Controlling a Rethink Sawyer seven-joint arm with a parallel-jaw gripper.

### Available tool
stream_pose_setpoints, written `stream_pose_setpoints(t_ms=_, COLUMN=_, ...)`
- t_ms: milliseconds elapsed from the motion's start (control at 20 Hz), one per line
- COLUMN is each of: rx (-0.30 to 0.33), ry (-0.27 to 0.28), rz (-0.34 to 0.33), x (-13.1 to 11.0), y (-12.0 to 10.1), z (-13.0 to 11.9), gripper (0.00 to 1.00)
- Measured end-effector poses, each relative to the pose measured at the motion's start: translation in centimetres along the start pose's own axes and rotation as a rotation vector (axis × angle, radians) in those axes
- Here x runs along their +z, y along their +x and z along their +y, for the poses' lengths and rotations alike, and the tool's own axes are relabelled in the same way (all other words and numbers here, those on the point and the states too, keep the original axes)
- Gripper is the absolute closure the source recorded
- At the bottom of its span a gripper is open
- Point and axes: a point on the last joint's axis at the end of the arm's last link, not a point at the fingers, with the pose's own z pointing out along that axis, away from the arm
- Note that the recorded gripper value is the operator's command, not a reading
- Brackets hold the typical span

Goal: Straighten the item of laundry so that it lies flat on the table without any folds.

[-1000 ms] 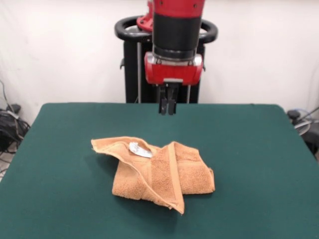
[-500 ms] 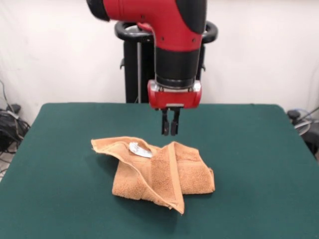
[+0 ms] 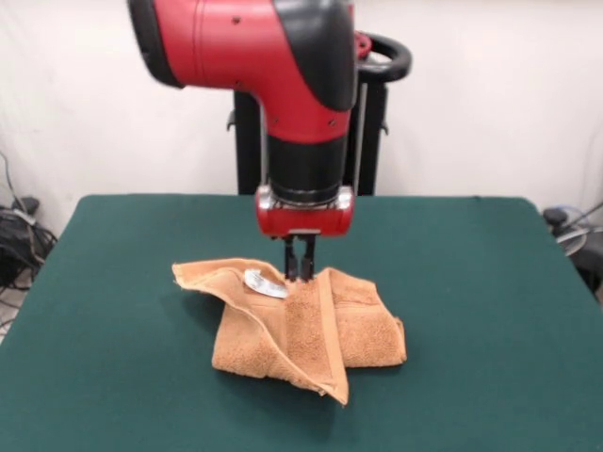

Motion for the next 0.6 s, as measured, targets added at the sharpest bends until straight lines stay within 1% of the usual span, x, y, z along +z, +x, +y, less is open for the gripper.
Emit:
stream_pose_setpoints(t_ms=350, rx=0.001, ry=0.011, rz=-0.004, x=2.0, y=-0.4, z=-2.2, gripper=1.0)
stream_pose_setpoints(t_ms=600, rx=-0.006, ry=0.016, rz=-0.027, x=3.5, y=-0.9, z=-2.6, gripper=1.0)
